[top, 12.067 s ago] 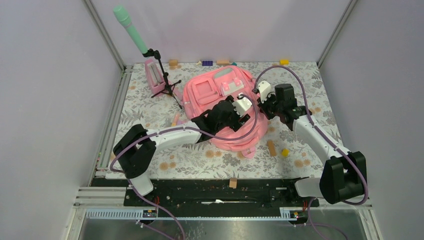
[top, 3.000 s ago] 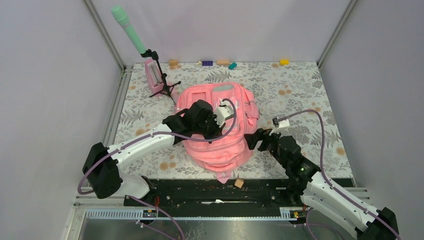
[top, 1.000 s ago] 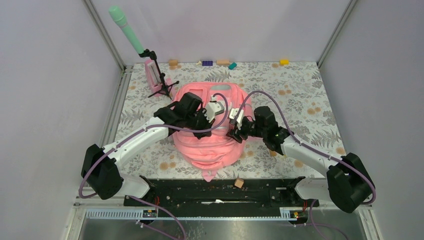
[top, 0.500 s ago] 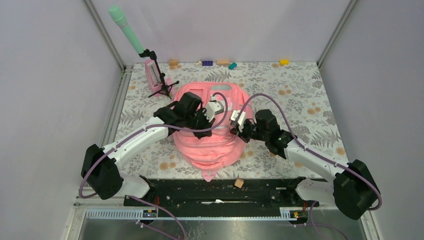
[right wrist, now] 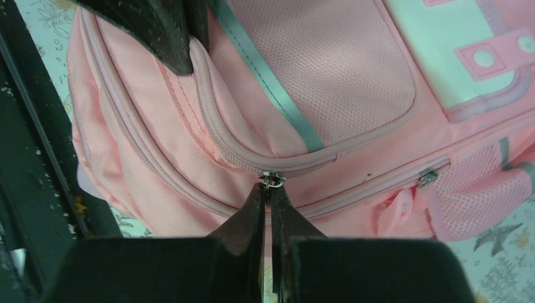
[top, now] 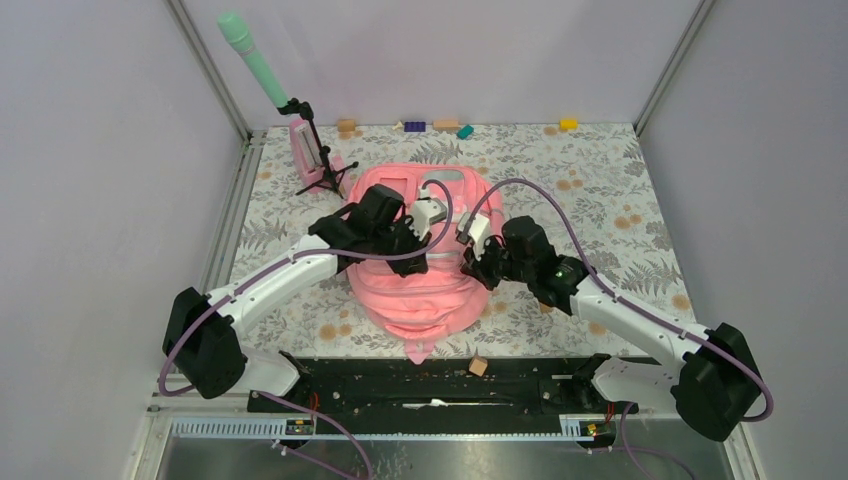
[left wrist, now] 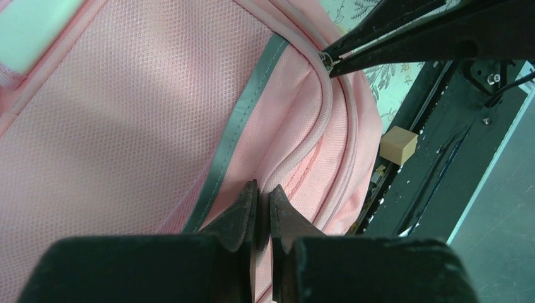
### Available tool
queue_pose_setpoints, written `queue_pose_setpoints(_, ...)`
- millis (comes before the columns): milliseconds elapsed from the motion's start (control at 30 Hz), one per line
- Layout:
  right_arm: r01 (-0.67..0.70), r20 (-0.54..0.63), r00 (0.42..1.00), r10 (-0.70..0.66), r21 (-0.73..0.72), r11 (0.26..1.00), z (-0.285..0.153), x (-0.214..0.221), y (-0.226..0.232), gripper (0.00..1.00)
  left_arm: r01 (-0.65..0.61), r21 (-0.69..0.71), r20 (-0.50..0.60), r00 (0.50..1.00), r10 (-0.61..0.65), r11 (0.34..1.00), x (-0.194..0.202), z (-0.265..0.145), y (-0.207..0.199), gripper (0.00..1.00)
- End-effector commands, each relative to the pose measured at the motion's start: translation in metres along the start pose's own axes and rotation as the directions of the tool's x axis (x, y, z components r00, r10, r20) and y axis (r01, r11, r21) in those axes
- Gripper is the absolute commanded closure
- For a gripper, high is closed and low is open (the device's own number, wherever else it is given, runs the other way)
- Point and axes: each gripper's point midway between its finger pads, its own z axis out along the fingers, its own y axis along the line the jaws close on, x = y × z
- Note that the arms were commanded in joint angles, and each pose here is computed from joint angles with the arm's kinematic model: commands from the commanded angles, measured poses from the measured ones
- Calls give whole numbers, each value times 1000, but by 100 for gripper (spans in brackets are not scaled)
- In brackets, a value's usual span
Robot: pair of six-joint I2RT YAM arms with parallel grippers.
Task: Pack the student bag
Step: Unzip the student bag at the center of the board.
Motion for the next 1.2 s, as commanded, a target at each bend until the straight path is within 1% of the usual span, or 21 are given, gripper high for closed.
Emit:
queue_pose_setpoints(0, -229, -158, 962, 221, -32, 973, -5, 13, 29, 100, 25, -1, 225, 974, -24, 1000, -60, 1, -6, 100)
queue_pose_setpoints(133, -291, -133, 950, 283, -42, 956, 1, 4, 40, 100, 60, 4, 271, 961, -58, 998, -69, 4, -8, 100)
queue_pose_setpoints(267, -383, -73, 923, 378, -76, 921, 7, -16, 53, 100, 68, 26, 314, 947, -72, 997, -75, 9, -18, 100)
queue_pose_setpoints(367, -453, -34, 892, 451, -86, 888, 9, -27, 56, 100, 55, 56, 330, 941, -71, 997, -83, 14, -30, 100)
queue_pose_setpoints(467, -482, -12, 876, 482, -42, 875, 12, -26, 49, 100, 35, 96, 348, 935, -67, 995, -92, 20, -44, 100)
queue_pose_setpoints(600, -494, -9, 868, 496, 80, 866, 11, -13, 31, 100, 27, 112, 375, 925, -68, 993, -103, 21, -51, 99)
queue_pose_setpoints(700, -494, 2, 866, 500, 160, 854, 7, -4, 20, 100, 34, 62, 382, 923, -55, 997, -99, 15, -44, 74)
queue_pose_setpoints(800, -496, 16, 864, 503, 202, 845, 1, 2, 14, 100, 35, 4, 383, 923, -34, 999, -89, 1, -38, 41)
queue_pose_setpoints(833, -497, 16, 863, 505, 207, 843, 1, 5, 14, 100, 40, -14, 380, 925, -32, 999, -83, -3, -36, 33)
queue_pose_setpoints(867, -499, 13, 861, 508, 208, 841, 0, 7, 15, 100, 43, -33, 383, 923, -27, 999, -79, -8, -34, 27)
queue_pose_setpoints(967, -504, 11, 857, 516, 236, 831, 0, 15, 12, 100, 64, -90, 389, 921, -24, 994, -63, -22, -25, 15)
queue_pose_setpoints(1067, -508, 4, 853, 522, 236, 829, 1, 21, 13, 100, 99, -140, 399, 916, -35, 985, -47, -38, -16, 7)
queue_pose_setpoints(1167, -507, 1, 852, 523, 244, 826, 1, 25, 13, 100, 204, -180, 427, 898, -110, 962, -32, -51, 5, 1)
